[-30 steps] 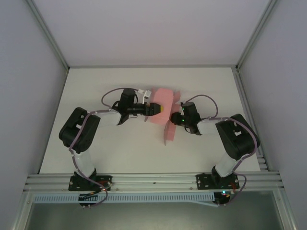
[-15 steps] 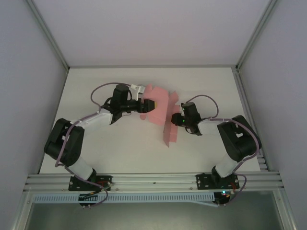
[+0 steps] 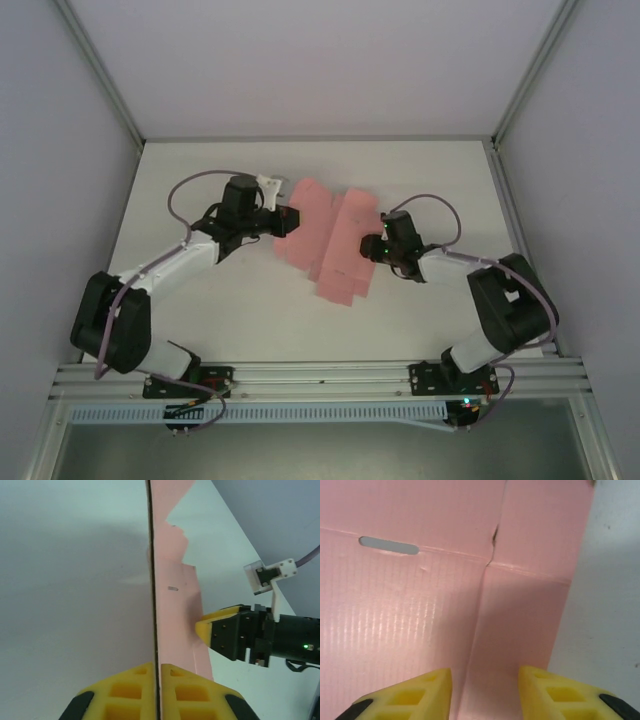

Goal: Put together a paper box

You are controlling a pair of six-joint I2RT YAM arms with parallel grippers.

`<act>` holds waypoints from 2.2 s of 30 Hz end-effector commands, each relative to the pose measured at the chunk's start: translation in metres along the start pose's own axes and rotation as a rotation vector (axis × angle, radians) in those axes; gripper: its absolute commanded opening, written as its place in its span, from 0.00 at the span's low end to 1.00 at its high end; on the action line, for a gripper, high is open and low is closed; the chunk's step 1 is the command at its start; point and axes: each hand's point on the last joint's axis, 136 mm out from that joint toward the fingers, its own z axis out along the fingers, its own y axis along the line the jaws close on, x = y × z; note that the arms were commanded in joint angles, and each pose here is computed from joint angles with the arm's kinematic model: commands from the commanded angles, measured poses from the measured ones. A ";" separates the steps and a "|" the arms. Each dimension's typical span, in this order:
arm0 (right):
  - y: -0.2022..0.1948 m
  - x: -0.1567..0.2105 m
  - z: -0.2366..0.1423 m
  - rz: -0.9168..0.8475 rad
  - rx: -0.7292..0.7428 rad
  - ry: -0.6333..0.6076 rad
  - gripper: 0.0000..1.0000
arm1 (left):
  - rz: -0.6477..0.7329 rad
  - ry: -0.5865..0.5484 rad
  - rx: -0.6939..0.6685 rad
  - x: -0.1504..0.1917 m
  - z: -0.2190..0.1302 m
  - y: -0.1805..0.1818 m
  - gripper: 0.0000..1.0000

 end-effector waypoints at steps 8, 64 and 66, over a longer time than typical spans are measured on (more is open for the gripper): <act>0.041 -0.060 -0.096 0.026 -0.200 -0.273 0.71 | 0.247 -0.301 0.151 -0.088 -0.086 -0.083 0.00; 0.028 -0.003 -0.050 -0.426 -0.098 -0.017 0.00 | -0.171 -0.277 -0.818 -0.006 -0.167 0.105 1.00; 0.024 -0.011 -0.046 -0.526 -0.025 -0.025 0.00 | -0.166 -0.271 -0.789 -0.010 -0.160 0.105 1.00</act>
